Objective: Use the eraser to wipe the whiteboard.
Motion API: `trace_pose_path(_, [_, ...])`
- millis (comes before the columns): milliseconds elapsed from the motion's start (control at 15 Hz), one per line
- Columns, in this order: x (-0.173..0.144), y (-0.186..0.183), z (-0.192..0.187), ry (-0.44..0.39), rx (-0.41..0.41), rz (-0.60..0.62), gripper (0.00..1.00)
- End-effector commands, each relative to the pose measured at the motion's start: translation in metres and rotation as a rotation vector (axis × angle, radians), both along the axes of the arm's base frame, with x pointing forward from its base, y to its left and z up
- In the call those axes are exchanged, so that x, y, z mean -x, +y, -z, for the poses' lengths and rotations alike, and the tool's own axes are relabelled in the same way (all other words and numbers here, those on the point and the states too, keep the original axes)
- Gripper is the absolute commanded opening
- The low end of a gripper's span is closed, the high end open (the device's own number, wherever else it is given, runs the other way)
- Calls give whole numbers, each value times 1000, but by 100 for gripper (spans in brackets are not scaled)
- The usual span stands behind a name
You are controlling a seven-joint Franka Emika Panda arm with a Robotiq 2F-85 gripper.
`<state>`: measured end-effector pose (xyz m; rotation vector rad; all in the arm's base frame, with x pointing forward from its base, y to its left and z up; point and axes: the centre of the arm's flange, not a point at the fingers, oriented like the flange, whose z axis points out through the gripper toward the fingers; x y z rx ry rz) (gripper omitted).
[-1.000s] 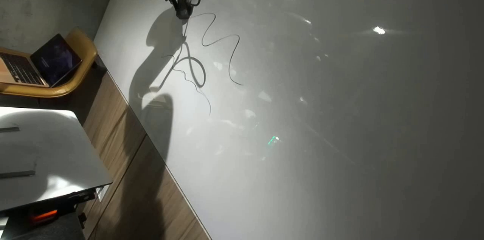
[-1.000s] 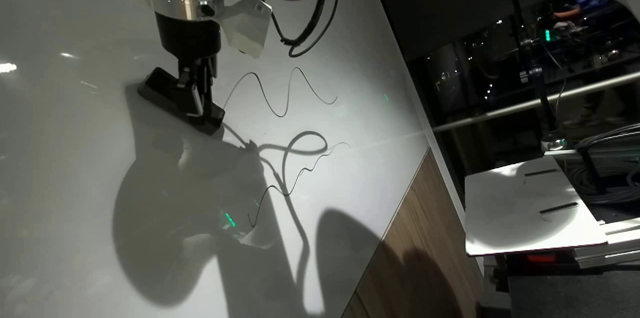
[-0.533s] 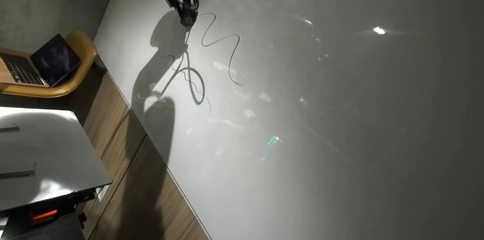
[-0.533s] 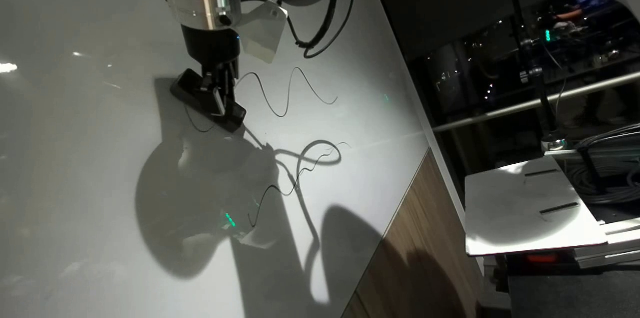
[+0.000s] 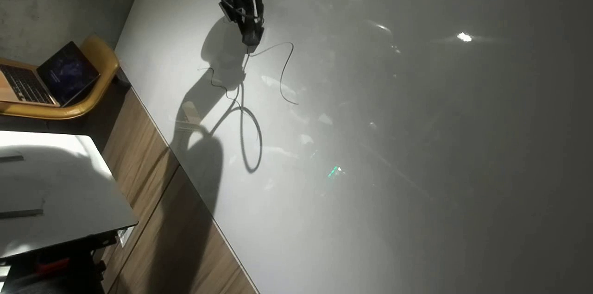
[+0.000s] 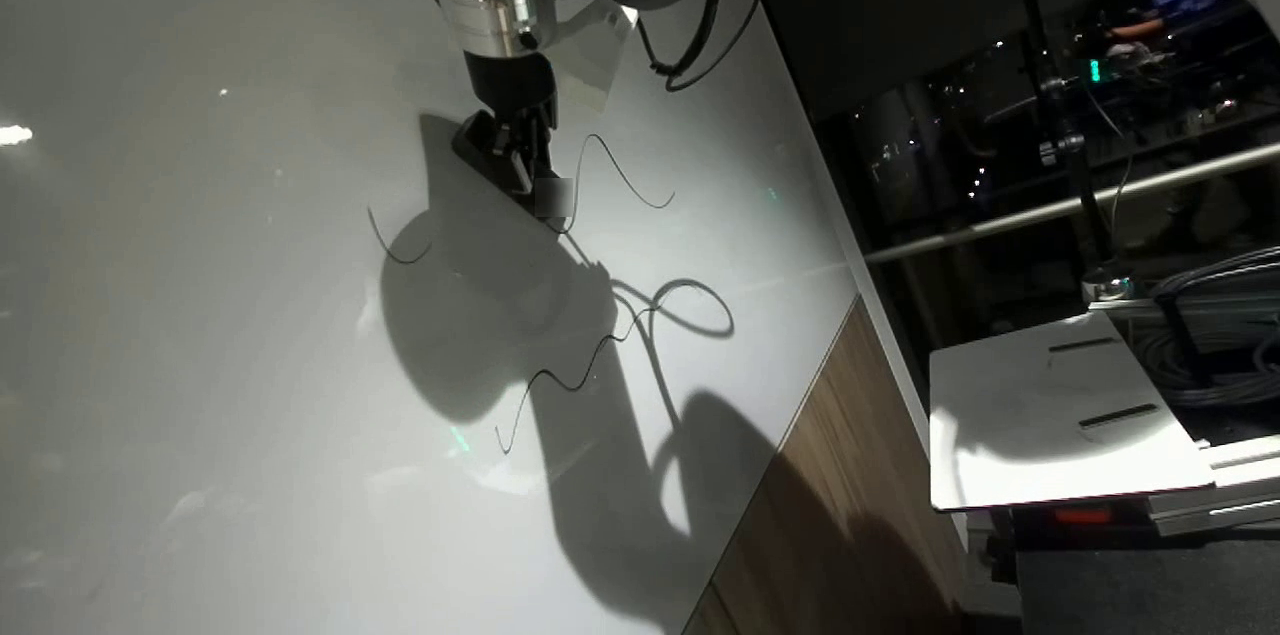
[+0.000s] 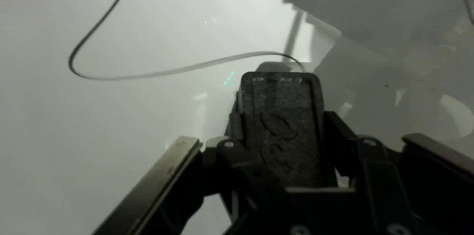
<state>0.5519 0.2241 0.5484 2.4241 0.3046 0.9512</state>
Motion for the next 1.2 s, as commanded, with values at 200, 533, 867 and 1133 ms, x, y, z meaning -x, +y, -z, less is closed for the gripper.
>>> trace_pose_path(200, [-39,-124,-29,-58,-16,162,30])
trace_pose_path(533, [-70,-158,-26,-23,-13,191,30])
trace_pose_path(867, [-75,-107,-15,10,-10,157,30])
trace_pose_path(1133, [-73,-54,-3,48,9,128,30])
